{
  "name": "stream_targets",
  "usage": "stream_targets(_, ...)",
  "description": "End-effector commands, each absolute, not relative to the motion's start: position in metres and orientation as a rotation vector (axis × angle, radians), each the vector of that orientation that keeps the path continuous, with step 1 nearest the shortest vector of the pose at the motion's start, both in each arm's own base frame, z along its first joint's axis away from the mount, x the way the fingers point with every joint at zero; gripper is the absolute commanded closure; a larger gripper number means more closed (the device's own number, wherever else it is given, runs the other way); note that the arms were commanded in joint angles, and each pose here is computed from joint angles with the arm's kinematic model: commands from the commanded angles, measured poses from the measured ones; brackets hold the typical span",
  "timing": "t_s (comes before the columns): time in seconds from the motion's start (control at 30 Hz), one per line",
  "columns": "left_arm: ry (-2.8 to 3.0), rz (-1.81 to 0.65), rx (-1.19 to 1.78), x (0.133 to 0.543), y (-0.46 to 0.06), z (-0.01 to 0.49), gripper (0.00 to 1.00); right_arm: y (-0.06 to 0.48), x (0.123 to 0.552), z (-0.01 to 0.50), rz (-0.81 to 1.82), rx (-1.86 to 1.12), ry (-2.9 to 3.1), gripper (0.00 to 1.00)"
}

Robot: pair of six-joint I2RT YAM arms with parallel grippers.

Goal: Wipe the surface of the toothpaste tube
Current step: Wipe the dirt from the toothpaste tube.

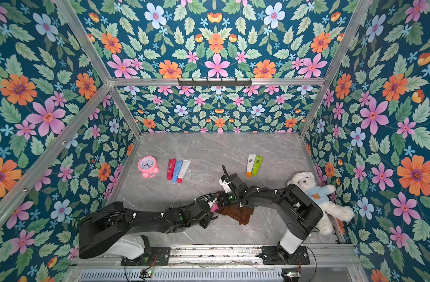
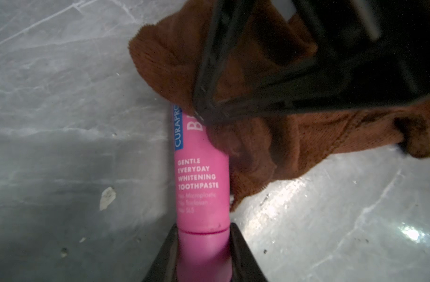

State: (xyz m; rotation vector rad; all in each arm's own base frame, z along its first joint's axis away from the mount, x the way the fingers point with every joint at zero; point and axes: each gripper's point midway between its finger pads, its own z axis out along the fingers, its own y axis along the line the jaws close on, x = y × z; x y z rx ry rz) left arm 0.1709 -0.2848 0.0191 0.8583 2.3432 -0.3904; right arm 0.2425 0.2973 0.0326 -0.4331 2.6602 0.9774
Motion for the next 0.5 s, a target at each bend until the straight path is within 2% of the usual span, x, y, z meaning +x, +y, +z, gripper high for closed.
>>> stream_targets(0.0, 2.345, -0.397, 0.900, 0.167, -0.285, 0.016, 1.00, 0.280, 0.219, 0.021, 1.075, -0.431, 2.805, 1.00)
stream_targets(0.13, 2.343, -0.399, 0.899, 0.167, -0.285, 0.017, 1.00, 0.239, 0.241, 0.006, 0.922, -0.292, 2.846, 1.00)
stream_targets(0.27, 2.343, -0.397, 0.900, 0.167, -0.285, 0.016, 1.00, 0.232, 0.248, 0.027, 0.882, -0.299, 2.786, 1.00)
stream_targets(0.47, 2.349, -0.395, 0.902, 0.167, -0.286, 0.015, 1.00, 0.259, 0.229, 0.068, 1.121, -0.389, 2.660, 1.00)
